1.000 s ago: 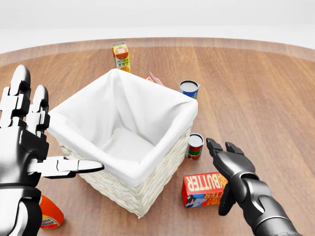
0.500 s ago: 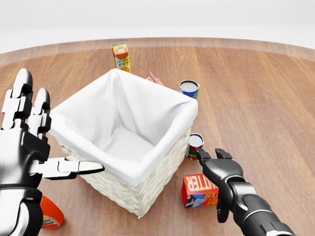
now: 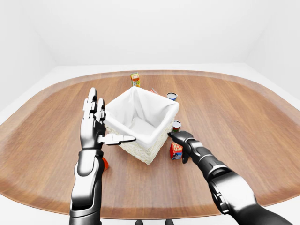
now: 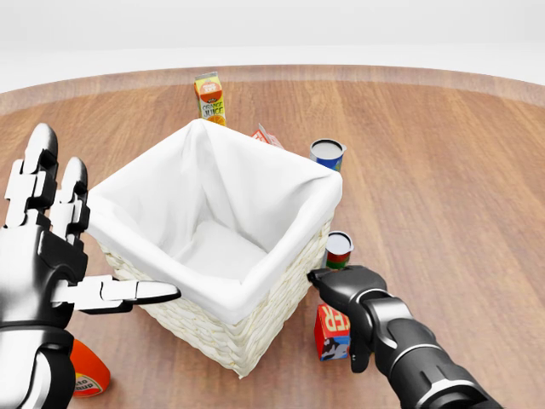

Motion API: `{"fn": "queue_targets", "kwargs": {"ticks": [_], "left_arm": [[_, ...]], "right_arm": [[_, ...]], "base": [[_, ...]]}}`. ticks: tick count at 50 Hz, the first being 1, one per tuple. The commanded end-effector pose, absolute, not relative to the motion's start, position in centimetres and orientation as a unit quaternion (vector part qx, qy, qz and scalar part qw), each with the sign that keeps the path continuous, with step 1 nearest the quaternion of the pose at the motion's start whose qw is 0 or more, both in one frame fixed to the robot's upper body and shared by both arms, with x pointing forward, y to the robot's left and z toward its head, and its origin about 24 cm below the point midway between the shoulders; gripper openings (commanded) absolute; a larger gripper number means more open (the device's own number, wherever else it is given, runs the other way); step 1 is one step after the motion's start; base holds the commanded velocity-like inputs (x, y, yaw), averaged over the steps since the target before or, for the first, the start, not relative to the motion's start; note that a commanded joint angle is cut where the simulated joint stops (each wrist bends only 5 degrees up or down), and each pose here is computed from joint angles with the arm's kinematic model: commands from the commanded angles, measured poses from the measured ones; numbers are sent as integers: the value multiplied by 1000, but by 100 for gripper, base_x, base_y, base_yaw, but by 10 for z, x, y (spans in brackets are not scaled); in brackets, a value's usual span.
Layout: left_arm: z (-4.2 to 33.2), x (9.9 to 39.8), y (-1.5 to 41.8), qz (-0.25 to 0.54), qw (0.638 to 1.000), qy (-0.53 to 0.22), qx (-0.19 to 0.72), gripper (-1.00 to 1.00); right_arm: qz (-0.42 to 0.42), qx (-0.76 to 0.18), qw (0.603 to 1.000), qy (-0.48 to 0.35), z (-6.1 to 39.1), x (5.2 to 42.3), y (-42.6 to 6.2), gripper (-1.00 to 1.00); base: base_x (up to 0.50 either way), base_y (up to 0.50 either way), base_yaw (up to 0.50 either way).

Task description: Pick up the butter and put it in the basket.

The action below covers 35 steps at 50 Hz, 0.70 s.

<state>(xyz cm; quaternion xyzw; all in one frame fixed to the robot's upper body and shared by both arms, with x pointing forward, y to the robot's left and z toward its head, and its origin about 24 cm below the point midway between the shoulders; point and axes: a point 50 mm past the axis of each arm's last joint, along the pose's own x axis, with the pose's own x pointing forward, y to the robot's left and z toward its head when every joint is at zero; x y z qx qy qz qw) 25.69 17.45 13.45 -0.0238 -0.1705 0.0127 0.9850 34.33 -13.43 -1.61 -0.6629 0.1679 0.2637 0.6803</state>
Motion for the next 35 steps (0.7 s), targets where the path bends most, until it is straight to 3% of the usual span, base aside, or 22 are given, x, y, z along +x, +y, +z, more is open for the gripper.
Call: {"fn": "queue_targets", "kwargs": {"ticks": [1, 2, 23, 31, 35], "left_arm": [[133, 257, 175, 14, 985, -168, -25, 100], [133, 257, 175, 14, 985, -168, -25, 100], [132, 256, 175, 17, 985, -167, -29, 100], [135, 257, 176, 18, 985, -171, -33, 100], [138, 257, 177, 20, 983, -177, -37, 100]], "right_arm": [[286, -694, 640, 161, -9, 349, -126, -7], [290, -700, 631, 165, -10, 348, -128, -100], [284, -712, 620, 166, -13, 346, -136, -100], [261, -677, 661, 191, -13, 344, -156, -100], [234, -630, 712, 202, -8, 344, -171, -100]], "base": [[0, 0, 0], [0, 0, 0], [0, 0, 0], [0, 0, 0], [0, 0, 0]]}}
